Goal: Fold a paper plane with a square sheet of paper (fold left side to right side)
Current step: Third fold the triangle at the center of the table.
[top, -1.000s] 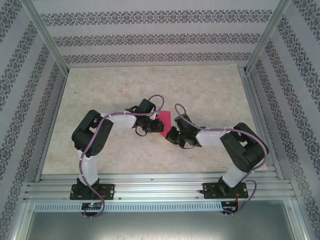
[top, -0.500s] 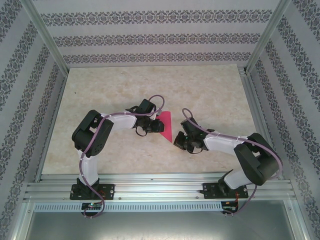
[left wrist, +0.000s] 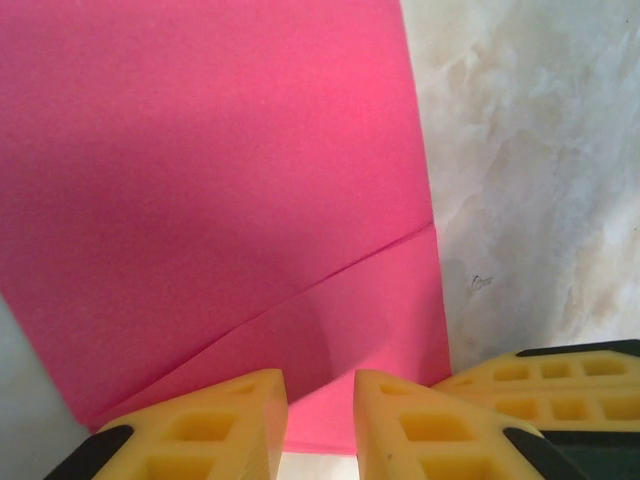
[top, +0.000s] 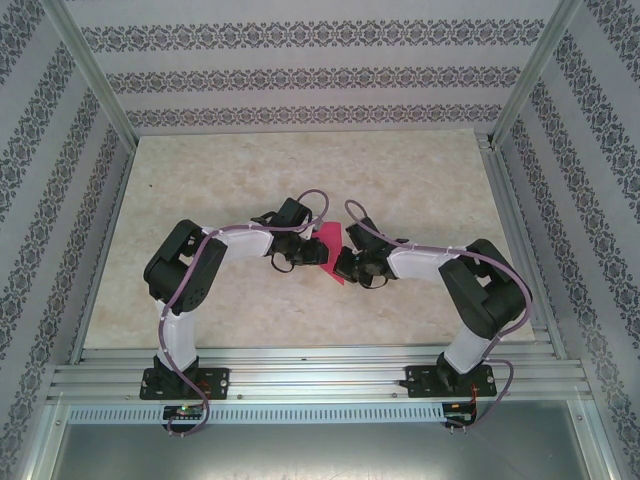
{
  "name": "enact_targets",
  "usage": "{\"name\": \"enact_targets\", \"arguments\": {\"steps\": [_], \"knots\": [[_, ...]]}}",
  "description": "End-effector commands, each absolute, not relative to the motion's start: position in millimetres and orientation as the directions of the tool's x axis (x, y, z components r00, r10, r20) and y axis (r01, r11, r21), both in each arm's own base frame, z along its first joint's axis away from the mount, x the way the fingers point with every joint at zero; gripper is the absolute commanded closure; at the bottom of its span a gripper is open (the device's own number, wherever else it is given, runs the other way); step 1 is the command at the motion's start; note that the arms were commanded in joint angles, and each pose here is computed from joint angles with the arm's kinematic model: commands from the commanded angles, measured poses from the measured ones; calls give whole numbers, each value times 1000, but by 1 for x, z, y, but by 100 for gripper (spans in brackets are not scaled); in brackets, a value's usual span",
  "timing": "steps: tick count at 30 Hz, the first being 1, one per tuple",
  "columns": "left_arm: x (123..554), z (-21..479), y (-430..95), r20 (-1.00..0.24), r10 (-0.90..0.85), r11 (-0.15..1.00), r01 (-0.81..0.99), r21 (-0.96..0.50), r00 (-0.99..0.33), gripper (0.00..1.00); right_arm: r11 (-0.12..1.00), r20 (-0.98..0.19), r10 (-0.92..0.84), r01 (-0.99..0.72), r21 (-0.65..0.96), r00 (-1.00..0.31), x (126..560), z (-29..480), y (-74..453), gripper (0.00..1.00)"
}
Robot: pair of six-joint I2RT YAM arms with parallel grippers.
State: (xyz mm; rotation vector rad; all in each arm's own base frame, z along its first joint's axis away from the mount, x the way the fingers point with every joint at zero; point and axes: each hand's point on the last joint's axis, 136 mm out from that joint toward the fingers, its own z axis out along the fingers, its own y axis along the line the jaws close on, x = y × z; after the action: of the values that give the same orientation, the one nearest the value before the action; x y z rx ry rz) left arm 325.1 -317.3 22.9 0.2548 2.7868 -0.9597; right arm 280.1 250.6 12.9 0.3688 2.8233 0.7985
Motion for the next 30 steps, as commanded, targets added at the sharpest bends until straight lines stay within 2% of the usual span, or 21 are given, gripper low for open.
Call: {"name": "enact_targets", "arguments": {"steps": [1,8,12,15,19,23,30], "knots": [[319,-2,-307,-195,99,824,191,-534,-976,72,858,-72,267,203,471,-961,264,-9,240,100],[320,4,-305,-208,101,826,199,-527,-973,72,886,-4,270,247,393,-963,218,-23,206,100],[322,12,-306,-218,106,825,208,-525,-970,71,885,-7,234,210,415,-972,214,-14,206,100],[323,21,-309,-227,104,813,214,-542,-968,70,880,-91,203,141,454,-975,233,12,212,99],[325,46,-317,-258,99,777,237,-583,-961,66,876,-227,162,34,481,-960,266,49,215,90],[329,67,-319,-286,101,769,257,-586,-953,65,846,-272,143,-26,533,-952,290,63,226,90],[332,80,-318,-308,94,764,267,-587,-947,63,822,-282,112,-71,566,-953,314,54,248,90]]}}
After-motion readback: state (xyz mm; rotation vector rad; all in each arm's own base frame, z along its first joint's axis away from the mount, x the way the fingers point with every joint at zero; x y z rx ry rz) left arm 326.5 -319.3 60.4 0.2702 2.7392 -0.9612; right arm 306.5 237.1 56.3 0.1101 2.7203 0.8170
